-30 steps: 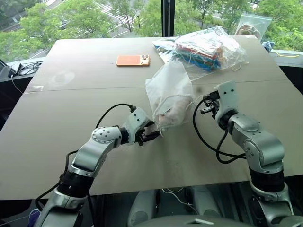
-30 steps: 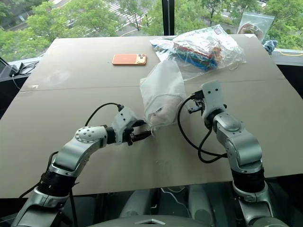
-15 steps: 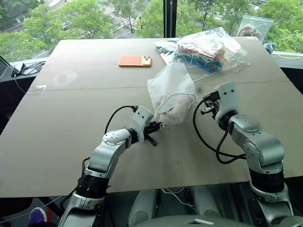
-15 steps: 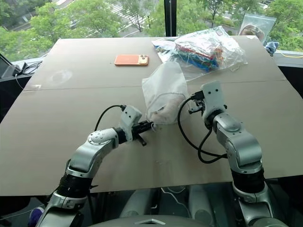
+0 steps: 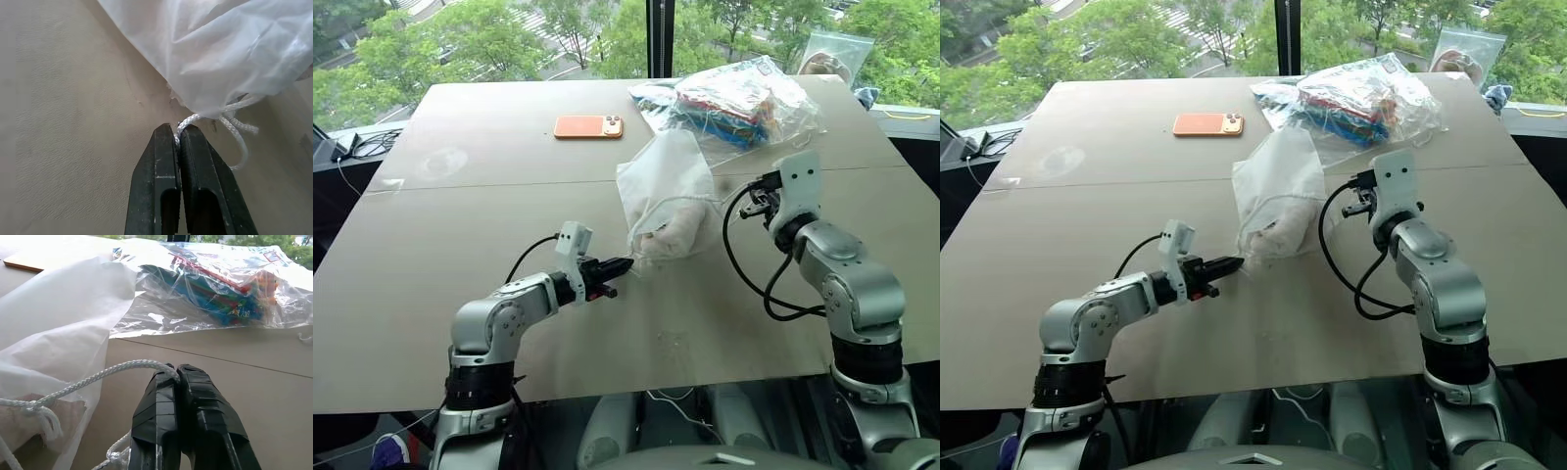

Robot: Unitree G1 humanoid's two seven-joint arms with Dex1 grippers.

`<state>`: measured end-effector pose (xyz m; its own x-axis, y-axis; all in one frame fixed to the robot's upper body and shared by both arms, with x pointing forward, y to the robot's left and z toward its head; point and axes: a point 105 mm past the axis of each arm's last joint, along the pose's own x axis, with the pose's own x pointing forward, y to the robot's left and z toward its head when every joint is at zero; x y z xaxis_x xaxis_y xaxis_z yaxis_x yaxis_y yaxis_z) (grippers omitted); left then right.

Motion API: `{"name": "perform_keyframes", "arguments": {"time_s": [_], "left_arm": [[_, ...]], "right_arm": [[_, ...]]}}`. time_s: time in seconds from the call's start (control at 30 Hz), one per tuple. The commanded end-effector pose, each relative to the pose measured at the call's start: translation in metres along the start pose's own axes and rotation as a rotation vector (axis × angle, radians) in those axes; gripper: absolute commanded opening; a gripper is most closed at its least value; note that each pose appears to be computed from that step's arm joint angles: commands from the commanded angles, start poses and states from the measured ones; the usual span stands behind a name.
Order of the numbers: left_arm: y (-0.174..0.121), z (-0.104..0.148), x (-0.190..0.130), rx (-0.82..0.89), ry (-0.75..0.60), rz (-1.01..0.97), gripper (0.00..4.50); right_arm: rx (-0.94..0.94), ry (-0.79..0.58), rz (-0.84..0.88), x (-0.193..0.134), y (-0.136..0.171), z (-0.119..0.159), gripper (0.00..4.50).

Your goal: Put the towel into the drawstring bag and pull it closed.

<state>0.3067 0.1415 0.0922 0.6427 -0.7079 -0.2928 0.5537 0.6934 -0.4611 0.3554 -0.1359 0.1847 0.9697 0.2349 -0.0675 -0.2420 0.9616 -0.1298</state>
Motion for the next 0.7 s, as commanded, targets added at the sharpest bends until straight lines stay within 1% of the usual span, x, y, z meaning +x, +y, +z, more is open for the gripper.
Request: {"name": "perform_keyframes", "arguments": {"time_s": [0.03, 0.07, 0.17, 0.27, 0.33, 0.43, 0.47, 0.53, 0.63, 0.67, 0.7], "left_arm": [[-0.002, 0.040, -0.014, 0.047, -0.117, -0.013, 0.03], [-0.001, 0.049, -0.017, 0.053, -0.143, -0.013, 0.03], [-0.009, 0.095, -0.026, 0.086, -0.260, -0.051, 0.03], [-0.031, 0.144, -0.037, 0.143, -0.369, -0.149, 0.03], [-0.049, 0.182, -0.047, 0.174, -0.461, -0.218, 0.03], [-0.070, 0.235, -0.063, 0.211, -0.597, -0.270, 0.03], [-0.074, 0.254, -0.069, 0.218, -0.645, -0.272, 0.03], [-0.072, 0.282, -0.076, 0.229, -0.716, -0.229, 0.03], [-0.072, 0.310, -0.088, 0.234, -0.796, -0.206, 0.03], [-0.069, 0.313, -0.088, 0.234, -0.795, -0.196, 0.03], [-0.063, 0.309, -0.082, 0.256, -0.766, -0.162, 0.03]], "right_arm": [[-0.028, -0.131, -0.068, -0.003, -0.021, 0.036, 0.00], [-0.034, -0.148, -0.075, -0.004, -0.024, 0.041, 0.00], [-0.066, -0.207, -0.099, -0.007, -0.035, 0.063, 0.00], [-0.116, -0.284, -0.108, -0.011, -0.043, 0.094, 0.00], [-0.184, -0.353, -0.109, -0.014, -0.048, 0.123, 0.00], [-0.285, -0.455, -0.091, -0.021, -0.052, 0.172, 0.00], [-0.323, -0.486, -0.086, -0.023, -0.054, 0.188, 0.00], [-0.406, -0.521, -0.092, -0.026, -0.058, 0.213, 0.00], [-0.426, -0.564, -0.091, -0.033, -0.063, 0.239, 0.00], [-0.434, -0.572, -0.090, -0.034, -0.064, 0.243, 0.00], [-0.457, -0.561, -0.097, -0.033, -0.066, 0.242, 0.00]]}}
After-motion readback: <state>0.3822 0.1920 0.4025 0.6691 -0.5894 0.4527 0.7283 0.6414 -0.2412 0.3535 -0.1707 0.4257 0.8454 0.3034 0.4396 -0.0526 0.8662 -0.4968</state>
